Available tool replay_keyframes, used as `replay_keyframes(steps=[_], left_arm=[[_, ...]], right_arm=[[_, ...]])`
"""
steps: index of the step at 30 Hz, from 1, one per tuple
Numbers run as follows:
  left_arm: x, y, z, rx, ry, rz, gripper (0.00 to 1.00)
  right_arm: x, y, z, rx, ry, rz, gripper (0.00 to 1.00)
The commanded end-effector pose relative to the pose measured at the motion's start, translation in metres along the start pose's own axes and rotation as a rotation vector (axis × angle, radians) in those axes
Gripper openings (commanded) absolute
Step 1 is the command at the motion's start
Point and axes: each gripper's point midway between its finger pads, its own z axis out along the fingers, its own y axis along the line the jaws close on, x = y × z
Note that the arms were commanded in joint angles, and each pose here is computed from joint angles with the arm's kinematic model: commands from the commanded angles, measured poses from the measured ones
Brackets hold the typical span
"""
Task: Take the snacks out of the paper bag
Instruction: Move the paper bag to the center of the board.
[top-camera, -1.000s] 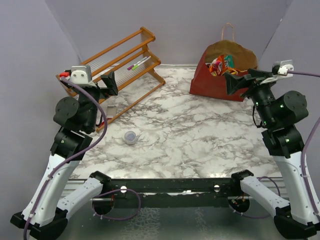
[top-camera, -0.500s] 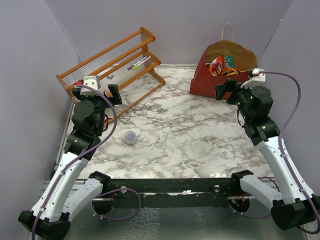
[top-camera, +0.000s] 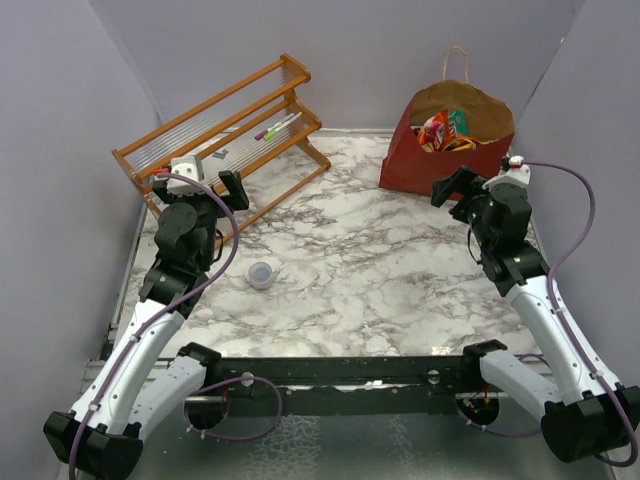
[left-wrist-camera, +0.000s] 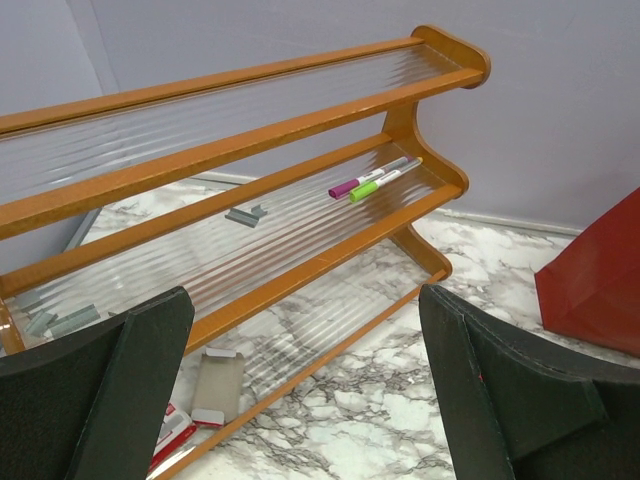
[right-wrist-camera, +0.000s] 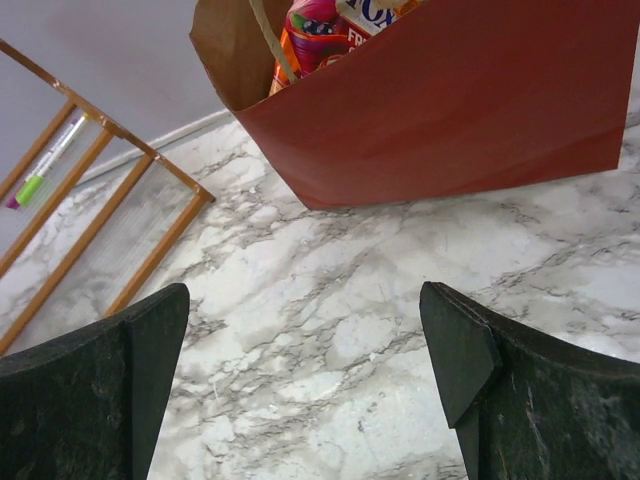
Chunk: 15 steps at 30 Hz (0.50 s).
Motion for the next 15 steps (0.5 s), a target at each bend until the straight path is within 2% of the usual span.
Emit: replay_keyframes(steps=[1,9,15], left_arm=[[-0.011,-0.006,0.002,0.028,-0.048,-0.048,0.99],[-0.015,-0.008,0.0,0.041,-0.066,-0.07,0.99],[-0.02,-0.01,-0.003,0.051,-0.085,-0.082,0.99]], right_arm=[[-0.03,0.01,0.0,0.009,-0.082,0.164,0.99],[-0.066,0.005,0.012,0.12,-0.187,0.388,0.99],[-0.098,0.014,0.035,0.152,-0.263,0.487,0.99]])
